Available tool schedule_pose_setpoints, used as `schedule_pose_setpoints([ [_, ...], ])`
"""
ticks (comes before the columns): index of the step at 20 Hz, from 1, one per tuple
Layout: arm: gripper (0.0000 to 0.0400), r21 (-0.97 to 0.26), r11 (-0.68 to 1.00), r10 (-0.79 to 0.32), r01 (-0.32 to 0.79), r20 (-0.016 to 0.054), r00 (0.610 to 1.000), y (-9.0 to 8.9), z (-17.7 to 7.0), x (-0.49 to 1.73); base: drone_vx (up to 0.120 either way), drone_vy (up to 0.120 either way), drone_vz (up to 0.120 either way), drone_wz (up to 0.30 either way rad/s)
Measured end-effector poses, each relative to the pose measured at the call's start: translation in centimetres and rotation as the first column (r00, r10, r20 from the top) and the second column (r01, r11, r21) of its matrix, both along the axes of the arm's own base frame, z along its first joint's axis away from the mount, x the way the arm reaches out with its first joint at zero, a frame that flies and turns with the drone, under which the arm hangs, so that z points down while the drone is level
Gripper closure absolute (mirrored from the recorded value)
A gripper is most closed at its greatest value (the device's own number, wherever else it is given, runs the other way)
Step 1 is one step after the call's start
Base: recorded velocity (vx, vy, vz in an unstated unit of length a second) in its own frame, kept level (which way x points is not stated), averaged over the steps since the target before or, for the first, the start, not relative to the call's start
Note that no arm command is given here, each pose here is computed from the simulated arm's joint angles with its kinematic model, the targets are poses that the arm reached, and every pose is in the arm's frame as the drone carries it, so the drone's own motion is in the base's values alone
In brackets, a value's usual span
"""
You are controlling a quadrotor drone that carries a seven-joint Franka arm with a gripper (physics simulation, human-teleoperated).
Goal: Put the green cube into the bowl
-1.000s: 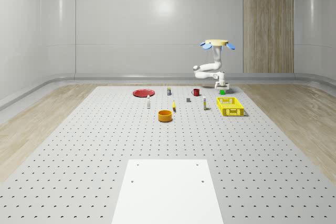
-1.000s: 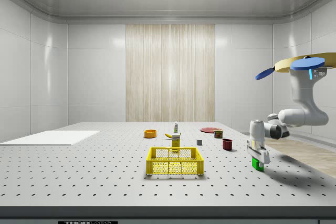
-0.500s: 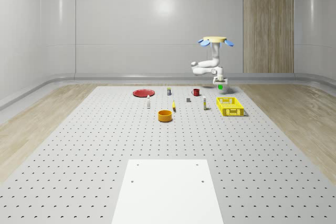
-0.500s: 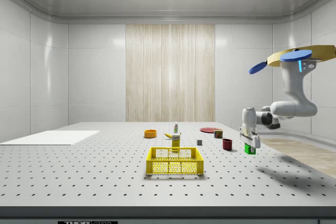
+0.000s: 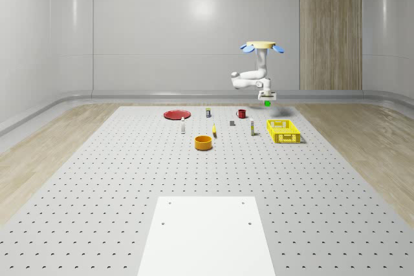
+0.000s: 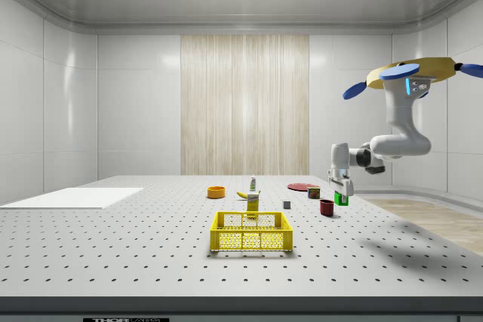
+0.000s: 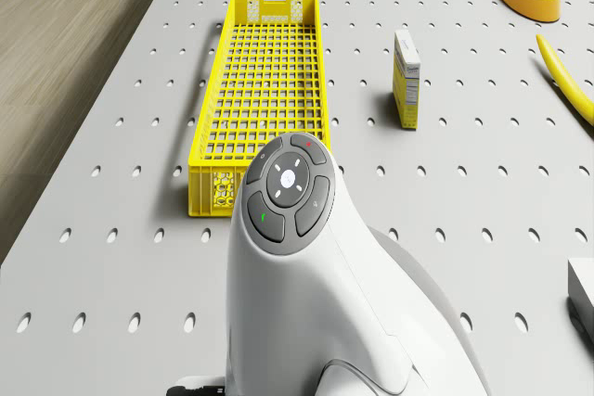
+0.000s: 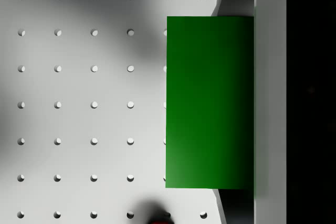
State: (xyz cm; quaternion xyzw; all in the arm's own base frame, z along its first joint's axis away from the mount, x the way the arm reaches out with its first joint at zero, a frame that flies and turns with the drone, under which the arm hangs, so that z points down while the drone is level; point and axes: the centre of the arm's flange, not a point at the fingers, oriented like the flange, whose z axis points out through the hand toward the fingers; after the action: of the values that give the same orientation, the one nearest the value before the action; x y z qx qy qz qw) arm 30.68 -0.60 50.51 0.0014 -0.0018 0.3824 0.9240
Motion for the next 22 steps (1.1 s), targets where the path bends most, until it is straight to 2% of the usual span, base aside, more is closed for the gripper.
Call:
schedule_pose_setpoints([
  [2, 0.0150, 0.000, 1.000, -0.001, 0.001, 0.0000, 1.000, 0.00, -0.02, 0.00, 0.120, -0.120, 0.040, 0.000],
  [10, 0.0150, 0.000, 1.000, -0.004, 0.004, -0.0001, 1.000, 0.00, -0.04, 0.00, 0.120, -0.120, 0.120, 0.000],
  [15, 0.0150, 0.000, 1.000, -0.004, 0.004, -0.0001, 1.000, 0.00, -0.04, 0.00, 0.112, -0.120, 0.000, 0.000],
  [22, 0.0150, 0.000, 1.000, -0.004, 0.004, -0.0001, 1.000, 0.00, -0.04, 0.00, 0.000, -0.120, 0.000, 0.000],
])
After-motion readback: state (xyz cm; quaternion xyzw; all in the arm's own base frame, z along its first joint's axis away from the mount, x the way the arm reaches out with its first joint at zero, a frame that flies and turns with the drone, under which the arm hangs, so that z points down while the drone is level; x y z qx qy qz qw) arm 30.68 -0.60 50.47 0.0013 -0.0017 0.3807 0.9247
